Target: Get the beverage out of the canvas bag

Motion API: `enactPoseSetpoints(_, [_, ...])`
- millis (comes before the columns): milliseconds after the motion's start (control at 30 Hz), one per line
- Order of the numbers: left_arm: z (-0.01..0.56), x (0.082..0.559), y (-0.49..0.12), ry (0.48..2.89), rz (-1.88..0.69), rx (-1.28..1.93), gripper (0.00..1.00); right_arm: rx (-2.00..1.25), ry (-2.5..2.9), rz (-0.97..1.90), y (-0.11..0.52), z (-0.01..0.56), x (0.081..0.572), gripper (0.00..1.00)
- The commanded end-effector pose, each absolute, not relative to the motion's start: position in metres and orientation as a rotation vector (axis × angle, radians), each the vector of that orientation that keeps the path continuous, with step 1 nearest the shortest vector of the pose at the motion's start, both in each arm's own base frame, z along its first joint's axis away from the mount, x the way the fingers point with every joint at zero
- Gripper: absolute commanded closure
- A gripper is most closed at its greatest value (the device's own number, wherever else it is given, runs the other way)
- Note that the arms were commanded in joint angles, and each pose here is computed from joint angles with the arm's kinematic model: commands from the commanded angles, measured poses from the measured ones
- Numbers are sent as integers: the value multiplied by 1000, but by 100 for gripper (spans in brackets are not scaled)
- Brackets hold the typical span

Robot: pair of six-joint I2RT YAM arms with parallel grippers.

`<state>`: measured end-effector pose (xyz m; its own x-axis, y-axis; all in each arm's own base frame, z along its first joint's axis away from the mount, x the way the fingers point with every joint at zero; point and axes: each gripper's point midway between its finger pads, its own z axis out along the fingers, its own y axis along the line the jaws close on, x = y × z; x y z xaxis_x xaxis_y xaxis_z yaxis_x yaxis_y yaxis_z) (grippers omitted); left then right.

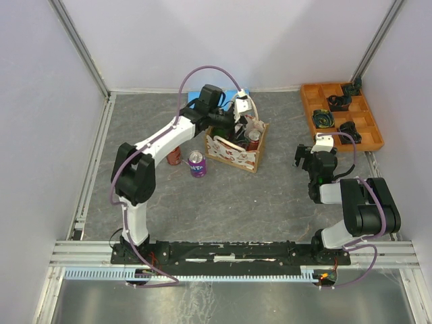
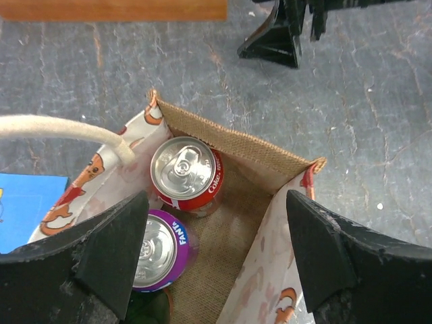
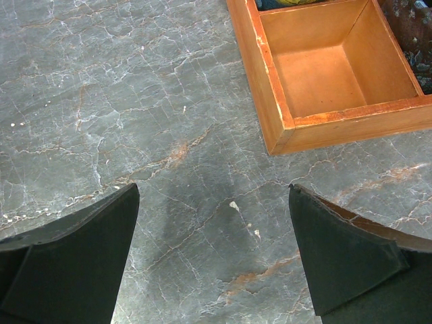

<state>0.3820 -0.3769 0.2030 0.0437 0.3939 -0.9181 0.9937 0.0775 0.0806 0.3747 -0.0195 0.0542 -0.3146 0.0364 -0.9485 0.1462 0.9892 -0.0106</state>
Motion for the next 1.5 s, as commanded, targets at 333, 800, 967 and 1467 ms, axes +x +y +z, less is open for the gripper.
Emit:
enactPoseSetpoints(333, [196,412,-402,1360,-777,1477,19,122,1832,-109,-19,71,386,1])
enactPoseSetpoints(800, [155,417,-412,1430,-795,1507,19,122,1833,-108,-19,71,386,1])
enactPoseSetpoints(967, [147,417,-414,1438,-800,1515,19,123,1832,-109,-20,71,386,1])
enactPoseSetpoints(1467, [121,420,-422,1485,-863,1483,21,123,1834,-109,-20,71,385,1])
